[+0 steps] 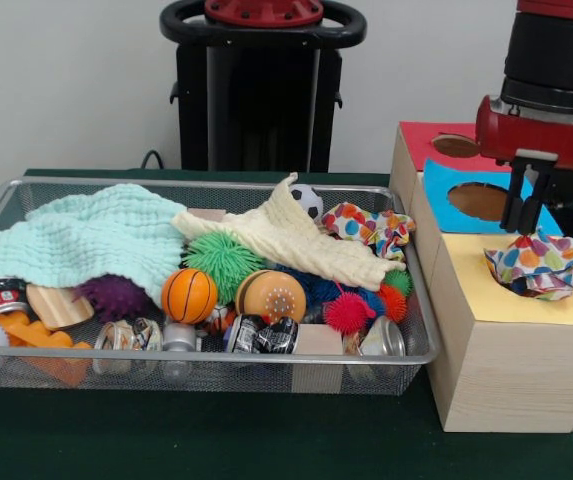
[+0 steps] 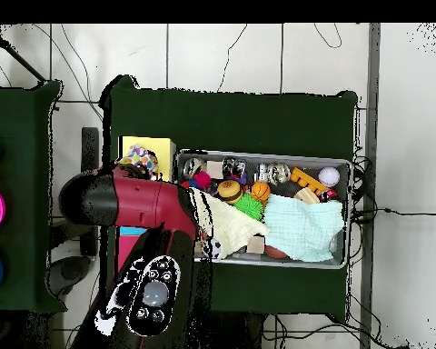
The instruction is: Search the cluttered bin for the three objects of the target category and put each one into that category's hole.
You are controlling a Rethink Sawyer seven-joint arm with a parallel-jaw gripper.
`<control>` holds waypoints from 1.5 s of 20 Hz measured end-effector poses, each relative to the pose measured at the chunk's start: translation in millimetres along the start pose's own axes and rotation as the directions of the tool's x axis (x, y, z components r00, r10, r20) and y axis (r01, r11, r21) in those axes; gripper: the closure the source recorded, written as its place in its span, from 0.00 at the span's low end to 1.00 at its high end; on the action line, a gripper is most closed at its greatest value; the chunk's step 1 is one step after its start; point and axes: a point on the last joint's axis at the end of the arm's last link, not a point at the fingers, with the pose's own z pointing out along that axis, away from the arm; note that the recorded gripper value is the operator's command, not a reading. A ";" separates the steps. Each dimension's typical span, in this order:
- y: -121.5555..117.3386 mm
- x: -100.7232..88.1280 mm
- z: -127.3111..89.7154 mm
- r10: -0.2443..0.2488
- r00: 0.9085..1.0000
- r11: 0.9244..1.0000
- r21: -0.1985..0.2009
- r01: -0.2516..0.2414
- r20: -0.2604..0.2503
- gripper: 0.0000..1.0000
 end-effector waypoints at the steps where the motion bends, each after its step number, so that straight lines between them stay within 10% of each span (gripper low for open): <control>1: 0.1 0.1 0.0 0.000 1.000 1.000 0.000 0.000 0.000 1.00; 30: 1.7 0.9 19.9 -0.008 0.997 1.000 0.010 0.007 0.076 1.00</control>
